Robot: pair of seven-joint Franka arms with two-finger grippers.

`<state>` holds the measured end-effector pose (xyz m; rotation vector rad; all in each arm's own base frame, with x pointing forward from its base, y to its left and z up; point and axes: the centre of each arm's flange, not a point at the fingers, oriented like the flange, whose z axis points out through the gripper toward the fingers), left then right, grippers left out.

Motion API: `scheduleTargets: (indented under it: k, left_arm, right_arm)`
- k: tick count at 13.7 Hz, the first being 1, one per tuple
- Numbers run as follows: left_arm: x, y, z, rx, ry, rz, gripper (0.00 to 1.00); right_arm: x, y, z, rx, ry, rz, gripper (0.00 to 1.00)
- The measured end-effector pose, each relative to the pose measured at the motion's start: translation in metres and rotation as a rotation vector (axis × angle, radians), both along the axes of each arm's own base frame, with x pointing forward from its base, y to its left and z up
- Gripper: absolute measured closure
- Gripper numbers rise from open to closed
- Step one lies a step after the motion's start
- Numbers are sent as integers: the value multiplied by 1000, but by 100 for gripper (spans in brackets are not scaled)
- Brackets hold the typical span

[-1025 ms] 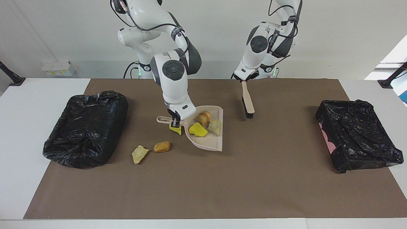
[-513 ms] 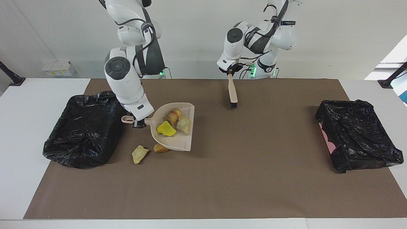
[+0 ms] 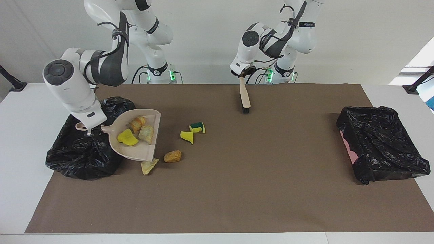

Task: Sweep and dump trash in bin
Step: 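Lift the dustpan and tip it into the bin beside the right gripper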

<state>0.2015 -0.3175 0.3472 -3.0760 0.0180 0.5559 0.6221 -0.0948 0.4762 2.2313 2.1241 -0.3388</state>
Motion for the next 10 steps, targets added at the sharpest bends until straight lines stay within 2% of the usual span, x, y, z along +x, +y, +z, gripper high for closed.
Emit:
scheduleTargets:
  k: [5,7,8,10]
  left_arm:
    - [1,0,-5,8,6,2,69]
    - [3,-1,-6,3,3,0,53]
    - [6,-2,-5,-7,1,-7,37]
    - [31,-8,2,-41,-11,-9,17]
  right_arm:
    - [-29,-88,40,-195,11,-10,67]
    - [-43,-110,52,-281,27,-16,67]
    - [-50,-120,53,-327,34,-10,67]
    - [-62,-128,44,-412,29,23,67]
